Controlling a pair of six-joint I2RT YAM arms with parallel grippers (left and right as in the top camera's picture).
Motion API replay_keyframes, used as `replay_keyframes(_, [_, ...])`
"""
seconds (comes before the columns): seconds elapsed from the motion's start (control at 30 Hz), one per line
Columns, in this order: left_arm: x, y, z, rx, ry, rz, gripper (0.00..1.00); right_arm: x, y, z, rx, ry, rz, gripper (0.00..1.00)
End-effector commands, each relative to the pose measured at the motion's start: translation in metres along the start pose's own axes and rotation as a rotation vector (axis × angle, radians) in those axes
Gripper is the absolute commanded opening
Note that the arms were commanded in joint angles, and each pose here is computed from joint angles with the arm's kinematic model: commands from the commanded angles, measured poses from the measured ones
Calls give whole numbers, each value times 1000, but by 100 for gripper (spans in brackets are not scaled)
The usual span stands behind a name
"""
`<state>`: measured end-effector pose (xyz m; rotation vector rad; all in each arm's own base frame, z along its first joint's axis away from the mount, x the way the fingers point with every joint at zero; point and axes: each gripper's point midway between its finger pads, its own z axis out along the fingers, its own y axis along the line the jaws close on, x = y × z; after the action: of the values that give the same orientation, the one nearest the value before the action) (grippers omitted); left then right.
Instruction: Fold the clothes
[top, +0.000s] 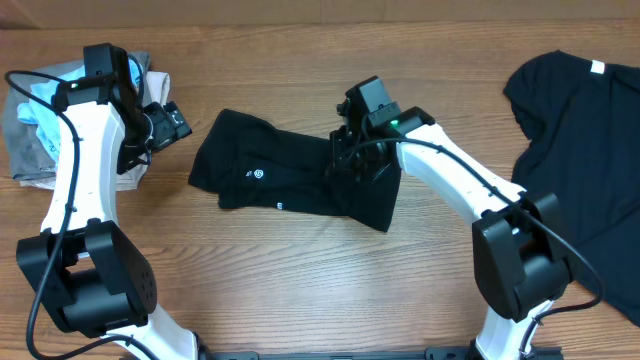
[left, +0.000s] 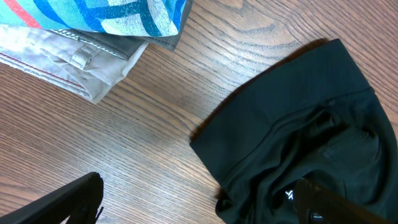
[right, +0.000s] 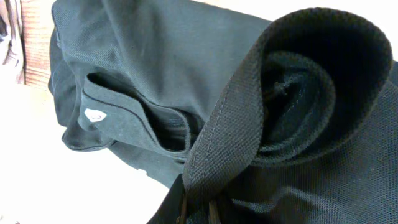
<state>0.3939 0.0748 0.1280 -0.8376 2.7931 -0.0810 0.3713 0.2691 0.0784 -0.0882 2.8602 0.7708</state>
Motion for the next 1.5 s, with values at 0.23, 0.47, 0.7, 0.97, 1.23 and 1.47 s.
replay_keyframes(0.23, [-2, -7, -5, 18, -13, 11, 100, 0, 9, 4, 18, -25, -28, 63])
replay_keyframes(0.47, [-2, -7, -5, 18, -13, 11, 100, -5, -9, -5, 19, -11, 27, 72])
replay_keyframes(0.7, [-2, -7, -5, 18, -13, 11, 100, -9, -47, -18, 64, 10, 125, 66])
replay_keyframes(0.97, [-2, -7, -5, 18, -13, 11, 100, -6, -60, -15, 134, -5, 132, 4])
replay_keyframes(1.23, [-2, -7, -5, 18, -13, 11, 100, 10, -70, -2, 159, 23, 131, 4])
replay_keyframes(1.47, [-2, -7, -5, 18, -13, 11, 100, 21, -54, 6, 90, 59, 118, 4])
